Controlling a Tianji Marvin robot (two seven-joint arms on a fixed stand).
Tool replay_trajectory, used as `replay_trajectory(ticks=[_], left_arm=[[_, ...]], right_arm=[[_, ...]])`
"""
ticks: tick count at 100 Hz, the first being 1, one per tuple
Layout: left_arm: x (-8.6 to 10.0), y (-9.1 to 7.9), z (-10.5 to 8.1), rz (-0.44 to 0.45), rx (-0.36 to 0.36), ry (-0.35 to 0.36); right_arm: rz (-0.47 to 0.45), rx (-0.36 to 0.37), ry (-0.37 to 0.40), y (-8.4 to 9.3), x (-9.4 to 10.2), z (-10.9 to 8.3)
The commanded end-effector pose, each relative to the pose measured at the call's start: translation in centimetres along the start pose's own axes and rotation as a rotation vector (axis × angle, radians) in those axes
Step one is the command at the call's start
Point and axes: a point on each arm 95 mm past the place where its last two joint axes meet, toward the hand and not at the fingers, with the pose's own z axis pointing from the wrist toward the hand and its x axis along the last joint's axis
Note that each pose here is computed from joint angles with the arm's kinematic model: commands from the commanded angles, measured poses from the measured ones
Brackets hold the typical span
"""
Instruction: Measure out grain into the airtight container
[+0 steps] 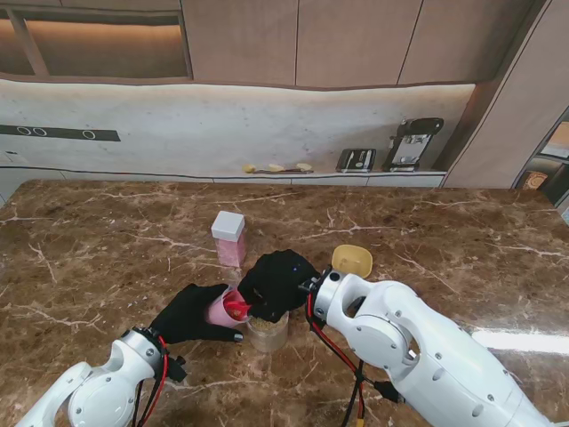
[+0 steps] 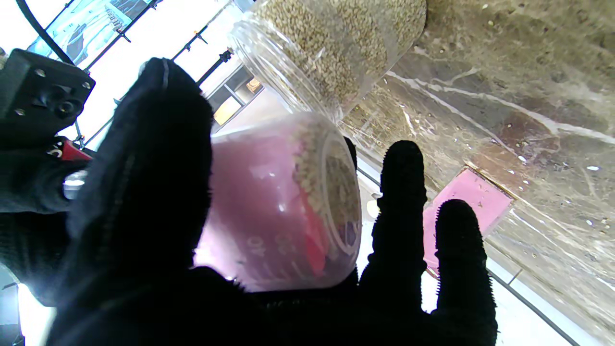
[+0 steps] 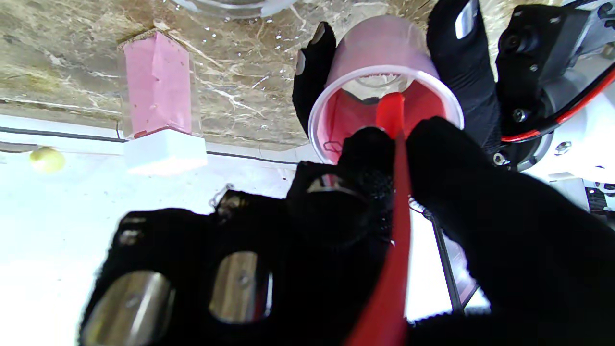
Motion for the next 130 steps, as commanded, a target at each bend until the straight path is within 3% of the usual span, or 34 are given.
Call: replay_trajectory(ticks=[1, 15, 39, 47, 62, 71, 79, 130], left_arm=[[-0.1, 0.3, -0.1, -0.005, -0.003, -0.004], [-0.1, 0.3, -0.1, -0.006, 0.001, -0.005], [-0.3, 0.3, -0.1, -0.005, 0.002, -0.007], [-0.3, 0.2, -0.1, -0.004, 0.003, -0.007], [-0.3, 0.2, -0.1, -0.004, 0.004, -0.006], [-0.4, 0.2, 0.0, -0.004, 0.005, -0.005], [-0.4, 0.2, -0.1, -0.003, 0.005, -0.004], [-0.6, 0.1, -0.2, 0.0, 0.011, -0.005]], right_arm=[[0.016, 0.016, -0.012, -0.5, -0.1, -0.1], [0.005, 0.021, 0.028, -0.4, 0.0, -0.2], [-0.041, -0.013, 0.005, -0.4, 0.0, -0.4], [0.018, -0.002, 0.026, -0.5, 0.0, -0.3], [-0.012, -0.019, 0.026, -0.5, 0.0, -0.3], [0.034, 0.013, 0.046, -0.5, 0.0, -0.3], [-0.003, 0.002, 0.032, -0.4, 0.0, -0.3], [0.097, 0.021, -0.033, 0.4, -0.9, -1.1]])
